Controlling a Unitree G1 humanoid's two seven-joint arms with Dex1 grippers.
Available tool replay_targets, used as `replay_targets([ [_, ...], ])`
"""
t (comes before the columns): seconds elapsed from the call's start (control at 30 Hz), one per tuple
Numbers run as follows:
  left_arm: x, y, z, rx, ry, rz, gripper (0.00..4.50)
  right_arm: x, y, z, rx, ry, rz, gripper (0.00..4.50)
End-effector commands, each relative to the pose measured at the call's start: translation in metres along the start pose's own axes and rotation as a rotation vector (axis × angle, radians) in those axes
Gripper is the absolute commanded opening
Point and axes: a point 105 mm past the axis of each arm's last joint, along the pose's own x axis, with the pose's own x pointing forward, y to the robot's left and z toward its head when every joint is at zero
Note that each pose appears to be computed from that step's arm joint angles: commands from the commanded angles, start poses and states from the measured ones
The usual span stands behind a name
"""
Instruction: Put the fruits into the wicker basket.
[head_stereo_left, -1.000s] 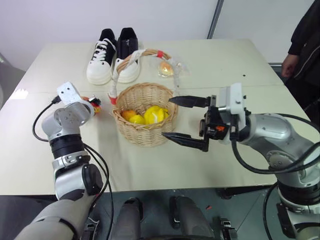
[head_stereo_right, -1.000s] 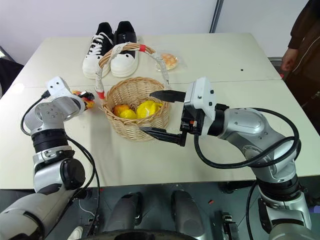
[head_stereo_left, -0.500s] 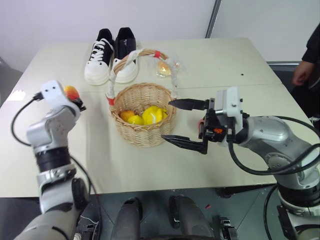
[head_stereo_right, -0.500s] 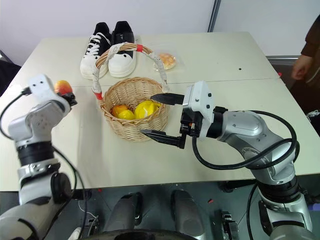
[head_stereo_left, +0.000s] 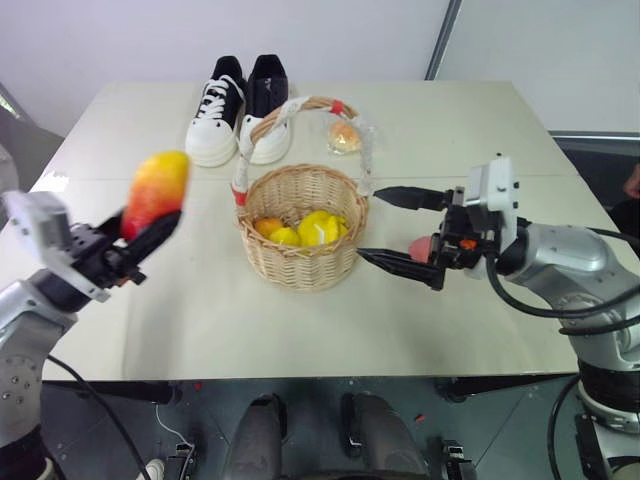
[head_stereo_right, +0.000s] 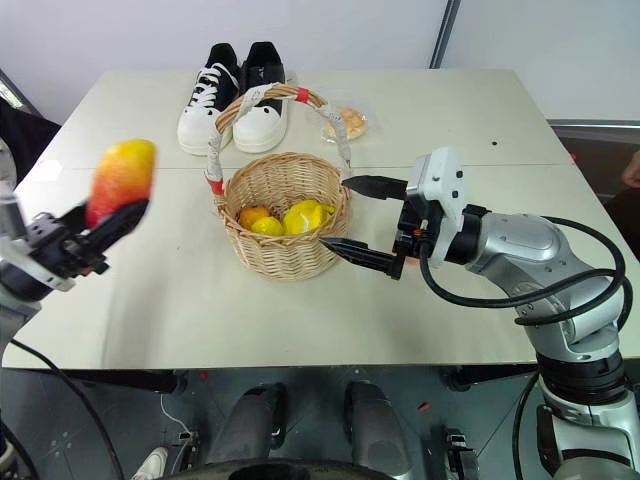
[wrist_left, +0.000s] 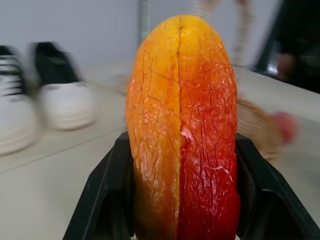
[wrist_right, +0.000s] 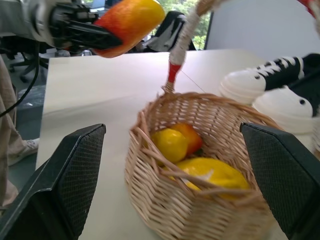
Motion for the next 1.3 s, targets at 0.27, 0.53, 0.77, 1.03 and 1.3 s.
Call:
replay_targets([
  [0.27,0.078,-0.036,0.001,0.111,0.125,-0.177,1.86,-0.017,-0.013,0.009,-0.073,0.005,-0.069,4.5],
  [0.53,0.108,-0.015,-0.012,0.2,0.193,-0.108,2.8,-0.026,-0.012,-0.004,-0.068,0.046,-0.123,4.5],
  [0.77,0.097,-0.032,0.006,0.196,0.074,-0.22,4.46,-0.042,-0.029,-0.043,-0.035,0.193,-0.252,4.5],
  [1.03,0.063,-0.051,-0.008,0.146,0.091,-0.397,4.46,-0.057,-0.058,-0.102,0.033,0.328,-0.438,4.5],
  [1.3,0.053,-0.063,-0.014,0.114,0.094,-0.46,4.46,-0.058,-0.072,-0.133,0.104,0.387,-0.523,4.5],
])
